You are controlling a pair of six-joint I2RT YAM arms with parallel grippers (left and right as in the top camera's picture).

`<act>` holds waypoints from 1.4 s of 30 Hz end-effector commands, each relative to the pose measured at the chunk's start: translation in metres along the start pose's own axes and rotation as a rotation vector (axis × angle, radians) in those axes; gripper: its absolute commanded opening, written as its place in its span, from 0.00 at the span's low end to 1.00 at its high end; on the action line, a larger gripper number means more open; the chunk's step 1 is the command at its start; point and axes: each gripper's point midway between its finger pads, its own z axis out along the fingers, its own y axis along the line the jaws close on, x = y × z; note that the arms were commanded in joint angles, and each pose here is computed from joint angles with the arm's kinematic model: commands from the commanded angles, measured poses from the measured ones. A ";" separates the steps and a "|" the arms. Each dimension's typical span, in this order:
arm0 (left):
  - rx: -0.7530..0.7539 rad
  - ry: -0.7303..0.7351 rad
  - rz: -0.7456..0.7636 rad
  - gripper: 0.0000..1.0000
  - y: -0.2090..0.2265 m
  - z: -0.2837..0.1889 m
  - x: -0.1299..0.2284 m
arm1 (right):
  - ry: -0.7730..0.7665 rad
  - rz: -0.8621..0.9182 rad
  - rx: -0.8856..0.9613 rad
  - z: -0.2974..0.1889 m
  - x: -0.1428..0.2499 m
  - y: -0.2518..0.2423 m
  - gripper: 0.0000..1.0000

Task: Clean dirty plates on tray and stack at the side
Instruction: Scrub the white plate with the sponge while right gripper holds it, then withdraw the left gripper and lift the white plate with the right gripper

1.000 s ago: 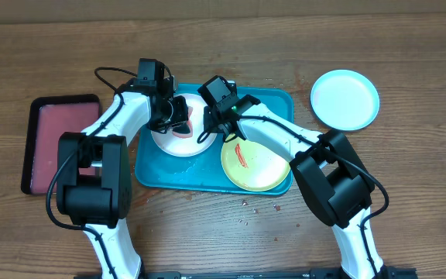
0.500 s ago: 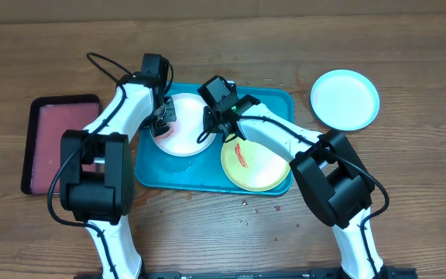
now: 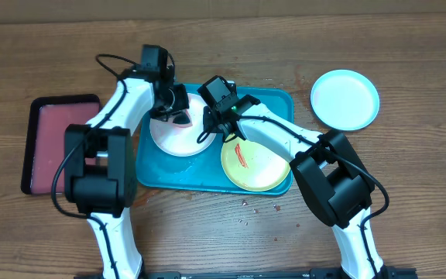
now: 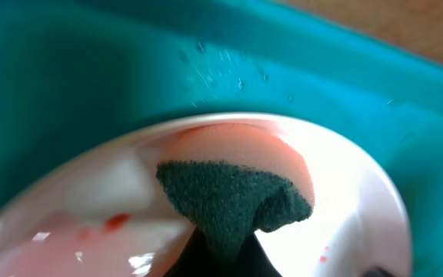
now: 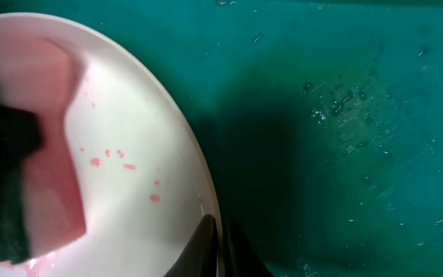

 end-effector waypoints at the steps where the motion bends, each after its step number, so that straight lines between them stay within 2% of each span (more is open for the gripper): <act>1: -0.034 0.025 -0.019 0.04 0.005 0.012 0.004 | -0.022 0.010 0.042 -0.005 -0.005 -0.011 0.04; 3: -0.118 0.009 -0.023 0.04 0.022 0.012 0.002 | -0.022 0.010 0.042 -0.005 -0.005 -0.011 0.04; 9: -0.500 -0.056 -0.040 0.04 0.093 -0.017 -0.009 | -0.016 0.010 0.046 -0.005 -0.004 -0.013 0.04; 15: -0.663 -0.083 -0.055 0.04 0.121 -0.052 -0.024 | -0.017 0.010 0.046 -0.005 -0.004 -0.012 0.04; 19: -0.644 -0.116 -0.075 0.04 0.109 -0.076 -0.042 | -0.021 0.010 0.052 -0.005 -0.005 -0.014 0.04; 21: -0.583 -0.126 -0.097 0.04 0.095 -0.084 -0.049 | -0.025 0.009 0.058 -0.005 -0.005 -0.015 0.04; 26: -0.181 -0.030 -0.050 0.04 0.025 -0.068 -0.045 | -0.028 0.010 0.056 -0.005 -0.006 -0.014 0.04; 28: -0.097 0.008 -0.032 0.04 0.009 -0.060 -0.038 | -0.034 0.010 0.052 -0.005 -0.008 -0.013 0.04; 32: -0.115 0.028 -0.022 0.04 0.008 -0.056 -0.030 | -0.034 0.005 0.051 -0.005 -0.008 -0.013 0.04; 36: -0.159 0.007 -0.069 0.04 0.022 -0.072 -0.034 | -0.049 -0.026 0.081 -0.009 -0.010 -0.017 0.04; 39: -0.225 -0.050 -0.175 0.04 0.053 -0.111 -0.041 | -0.104 -0.037 0.144 -0.025 -0.019 -0.023 0.04; 42: -0.336 -0.144 -0.349 0.04 0.102 -0.161 -0.045 | -0.186 -0.091 0.167 -0.046 -0.033 -0.017 0.04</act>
